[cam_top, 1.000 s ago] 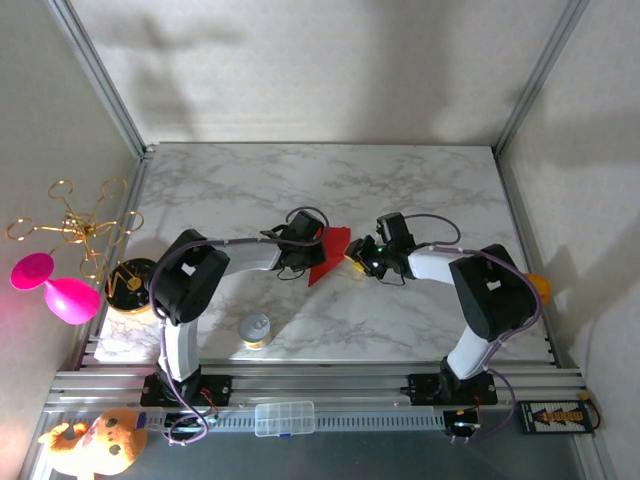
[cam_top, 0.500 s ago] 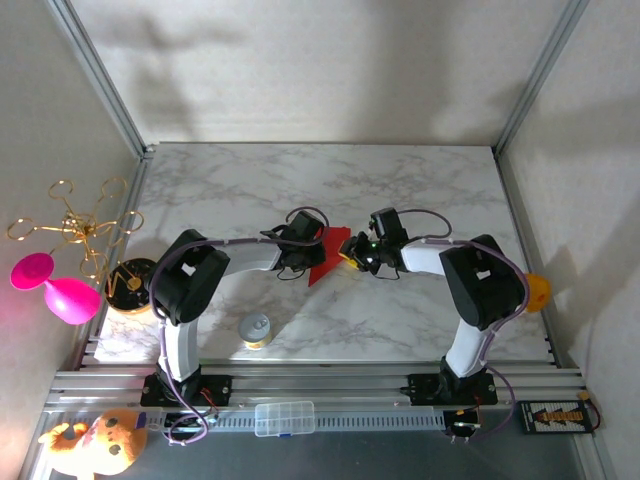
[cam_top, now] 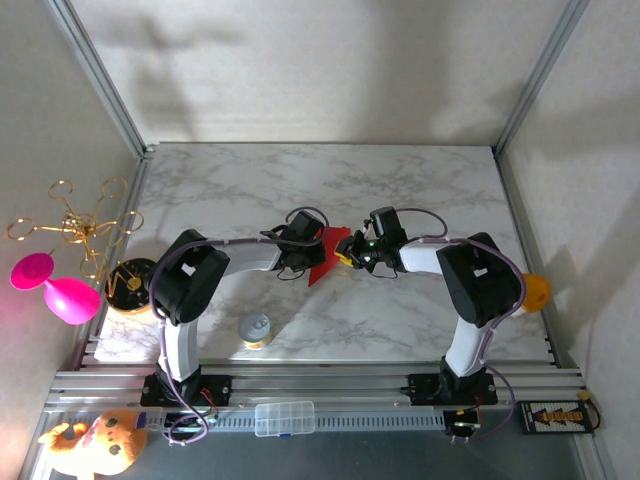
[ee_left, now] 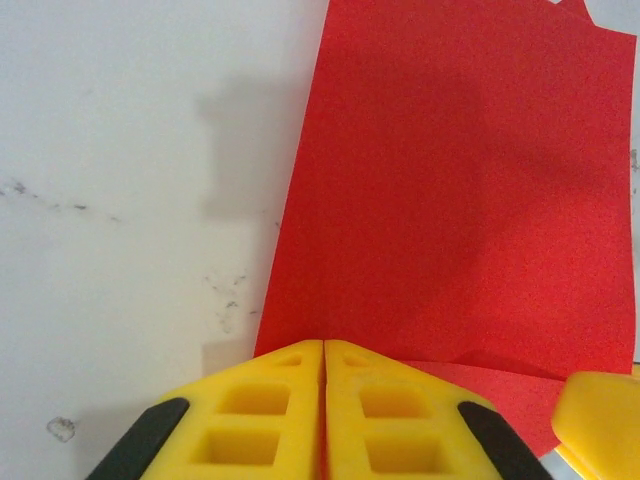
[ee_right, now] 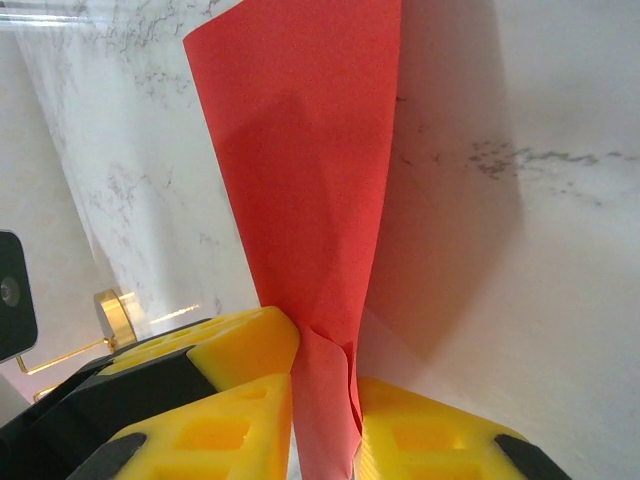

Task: Fold a paper plane with a square sheet of paper (pick it up from the middle)
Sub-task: Fold the wing for the fifth time at the center of the table.

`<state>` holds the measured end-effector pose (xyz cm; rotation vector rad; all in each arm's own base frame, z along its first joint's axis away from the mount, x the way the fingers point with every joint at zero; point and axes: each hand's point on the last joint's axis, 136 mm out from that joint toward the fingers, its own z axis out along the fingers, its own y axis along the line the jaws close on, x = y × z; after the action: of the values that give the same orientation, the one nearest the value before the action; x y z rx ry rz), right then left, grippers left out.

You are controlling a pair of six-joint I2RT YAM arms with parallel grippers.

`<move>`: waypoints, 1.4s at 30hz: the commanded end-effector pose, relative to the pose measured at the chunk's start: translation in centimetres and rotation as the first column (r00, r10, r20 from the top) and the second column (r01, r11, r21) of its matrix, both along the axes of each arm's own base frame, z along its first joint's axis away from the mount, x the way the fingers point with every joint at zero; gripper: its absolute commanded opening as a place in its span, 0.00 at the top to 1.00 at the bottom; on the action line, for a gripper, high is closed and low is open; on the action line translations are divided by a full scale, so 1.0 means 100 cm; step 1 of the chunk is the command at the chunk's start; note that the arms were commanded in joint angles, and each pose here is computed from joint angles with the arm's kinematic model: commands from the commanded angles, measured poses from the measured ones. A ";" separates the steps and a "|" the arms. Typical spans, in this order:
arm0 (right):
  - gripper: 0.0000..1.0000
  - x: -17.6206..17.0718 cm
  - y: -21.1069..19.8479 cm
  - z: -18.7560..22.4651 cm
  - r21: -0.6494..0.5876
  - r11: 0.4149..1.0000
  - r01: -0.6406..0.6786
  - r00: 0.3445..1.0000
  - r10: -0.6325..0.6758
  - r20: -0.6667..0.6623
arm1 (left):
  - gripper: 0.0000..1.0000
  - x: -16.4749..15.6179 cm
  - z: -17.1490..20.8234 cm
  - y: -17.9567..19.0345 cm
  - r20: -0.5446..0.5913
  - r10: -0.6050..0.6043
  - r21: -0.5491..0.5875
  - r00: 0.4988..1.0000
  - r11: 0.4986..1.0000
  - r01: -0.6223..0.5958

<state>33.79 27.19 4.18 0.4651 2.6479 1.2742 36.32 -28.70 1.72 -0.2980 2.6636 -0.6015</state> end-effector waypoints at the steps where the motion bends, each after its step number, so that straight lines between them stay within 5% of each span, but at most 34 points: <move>1: 0.78 -0.003 0.005 -0.007 -0.005 1.000 -0.031 0.999 0.031 -0.015 | 0.91 -0.008 -0.013 0.018 -0.027 0.026 0.070 0.999 0.997 -0.024; 29: 0.80 0.006 -0.005 -0.014 -0.025 1.000 -0.003 1.000 0.003 0.010 | 0.90 -0.004 0.001 0.018 0.000 0.021 0.054 1.000 0.998 -0.021; 37: 0.93 0.008 -0.008 -0.015 -0.020 1.000 0.017 1.000 -0.017 -0.008 | 0.89 0.001 0.013 0.016 0.033 0.010 0.043 0.999 0.999 -0.012; 42: 0.98 0.013 -0.011 0.002 -0.022 0.999 0.036 0.998 -0.035 0.048 | 0.82 0.011 0.052 0.011 0.140 -0.007 -0.008 0.990 1.000 0.008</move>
<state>34.64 26.68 2.92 0.4741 2.6516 1.2423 36.61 -28.18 3.43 -0.2733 2.6203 -0.5962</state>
